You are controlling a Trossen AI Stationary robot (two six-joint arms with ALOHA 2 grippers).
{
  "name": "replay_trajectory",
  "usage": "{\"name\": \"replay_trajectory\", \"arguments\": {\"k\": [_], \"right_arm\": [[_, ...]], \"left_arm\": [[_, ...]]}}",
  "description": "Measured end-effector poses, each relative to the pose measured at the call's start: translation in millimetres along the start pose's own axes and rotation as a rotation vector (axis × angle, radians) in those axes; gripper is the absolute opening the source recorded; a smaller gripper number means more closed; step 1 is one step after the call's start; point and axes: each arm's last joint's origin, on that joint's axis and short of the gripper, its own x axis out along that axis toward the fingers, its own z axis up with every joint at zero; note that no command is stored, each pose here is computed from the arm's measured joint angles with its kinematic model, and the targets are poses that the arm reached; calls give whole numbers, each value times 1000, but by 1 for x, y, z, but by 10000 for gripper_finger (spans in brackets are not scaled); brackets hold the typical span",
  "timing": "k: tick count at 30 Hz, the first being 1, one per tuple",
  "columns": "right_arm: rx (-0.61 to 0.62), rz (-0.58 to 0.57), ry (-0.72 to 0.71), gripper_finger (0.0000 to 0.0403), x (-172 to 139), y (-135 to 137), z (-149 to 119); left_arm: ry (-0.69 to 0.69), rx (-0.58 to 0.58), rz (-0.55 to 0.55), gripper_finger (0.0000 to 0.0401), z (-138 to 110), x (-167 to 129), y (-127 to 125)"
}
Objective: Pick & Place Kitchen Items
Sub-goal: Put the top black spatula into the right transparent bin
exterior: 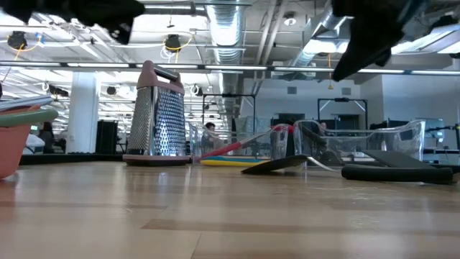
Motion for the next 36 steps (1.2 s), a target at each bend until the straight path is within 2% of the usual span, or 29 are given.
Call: {"name": "replay_trajectory", "arguments": {"k": [5,13,16,27,31,36], "right_arm": [[51,97,79,0,15,-17,16],[148,39,89,7,29,-42,30],[130,8,135,36,39,-43,27],[84,-148,372,205,115,-29,-5],[72,-171,405,239,129,-25,-13],[86,-127,405,248,139,-21,-15]], "left_arm": [[-117,-52,-27,1,-18,-23,-3],[-179,-99,-50,2,-34,-36,-4],[-185,-110,-51,2,-34,-36,-4],[-187,-110,-49,2,-34,-36,-4],[-187,-110,-49,2,-34,-36,-4],[-186,-110,-49,2,-34,-36,-4]]}}
